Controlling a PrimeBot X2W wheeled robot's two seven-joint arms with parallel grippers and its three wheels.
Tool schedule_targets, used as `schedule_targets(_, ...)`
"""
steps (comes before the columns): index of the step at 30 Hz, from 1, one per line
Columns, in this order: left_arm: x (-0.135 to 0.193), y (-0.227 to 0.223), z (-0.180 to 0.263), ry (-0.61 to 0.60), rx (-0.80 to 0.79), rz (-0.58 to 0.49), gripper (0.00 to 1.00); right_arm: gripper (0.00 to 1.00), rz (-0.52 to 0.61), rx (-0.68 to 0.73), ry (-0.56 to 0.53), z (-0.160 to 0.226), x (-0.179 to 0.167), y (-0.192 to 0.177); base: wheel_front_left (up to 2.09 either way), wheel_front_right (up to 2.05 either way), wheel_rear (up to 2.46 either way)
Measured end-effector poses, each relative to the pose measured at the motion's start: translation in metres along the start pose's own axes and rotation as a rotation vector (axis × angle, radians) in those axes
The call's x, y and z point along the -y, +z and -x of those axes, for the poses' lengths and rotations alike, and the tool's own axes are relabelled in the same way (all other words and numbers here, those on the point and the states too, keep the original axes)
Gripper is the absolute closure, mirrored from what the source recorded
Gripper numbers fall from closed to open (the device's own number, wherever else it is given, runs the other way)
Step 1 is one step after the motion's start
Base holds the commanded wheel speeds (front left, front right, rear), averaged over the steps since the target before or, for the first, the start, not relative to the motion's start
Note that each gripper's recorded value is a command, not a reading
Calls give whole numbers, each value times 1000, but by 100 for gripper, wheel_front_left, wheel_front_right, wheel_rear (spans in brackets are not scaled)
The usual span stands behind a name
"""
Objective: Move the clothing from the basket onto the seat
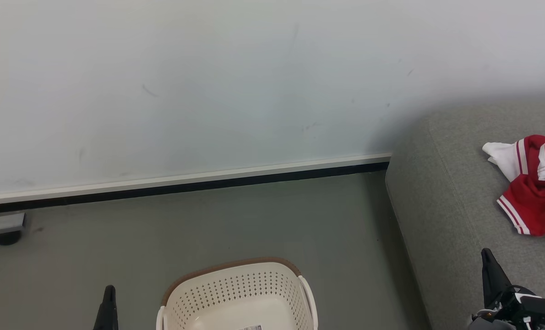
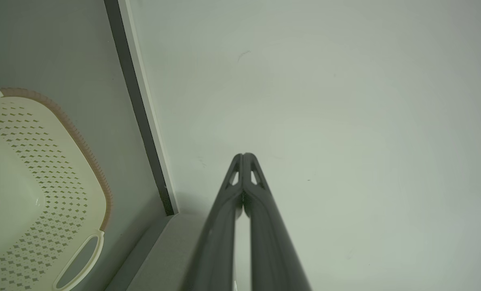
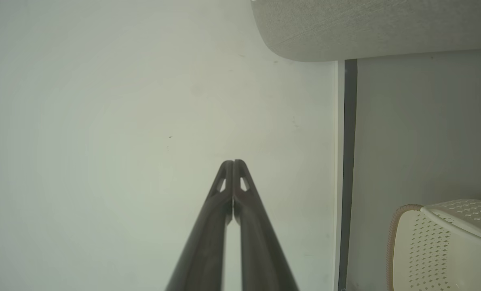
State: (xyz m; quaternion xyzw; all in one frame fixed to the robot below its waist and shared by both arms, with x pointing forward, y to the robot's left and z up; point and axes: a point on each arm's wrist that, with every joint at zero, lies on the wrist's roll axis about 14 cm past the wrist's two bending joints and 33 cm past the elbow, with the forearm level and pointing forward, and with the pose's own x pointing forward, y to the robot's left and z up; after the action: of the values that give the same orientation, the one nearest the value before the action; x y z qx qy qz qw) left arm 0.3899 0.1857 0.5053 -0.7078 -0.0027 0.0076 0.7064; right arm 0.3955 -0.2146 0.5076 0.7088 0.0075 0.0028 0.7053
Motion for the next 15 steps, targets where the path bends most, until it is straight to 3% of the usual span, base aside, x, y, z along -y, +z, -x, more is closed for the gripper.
schedule_targets(15, 0, 0, 0, 0, 0, 0, 100, 100, -2, 0, 0, 0, 0, 0, 0, 0, 0)
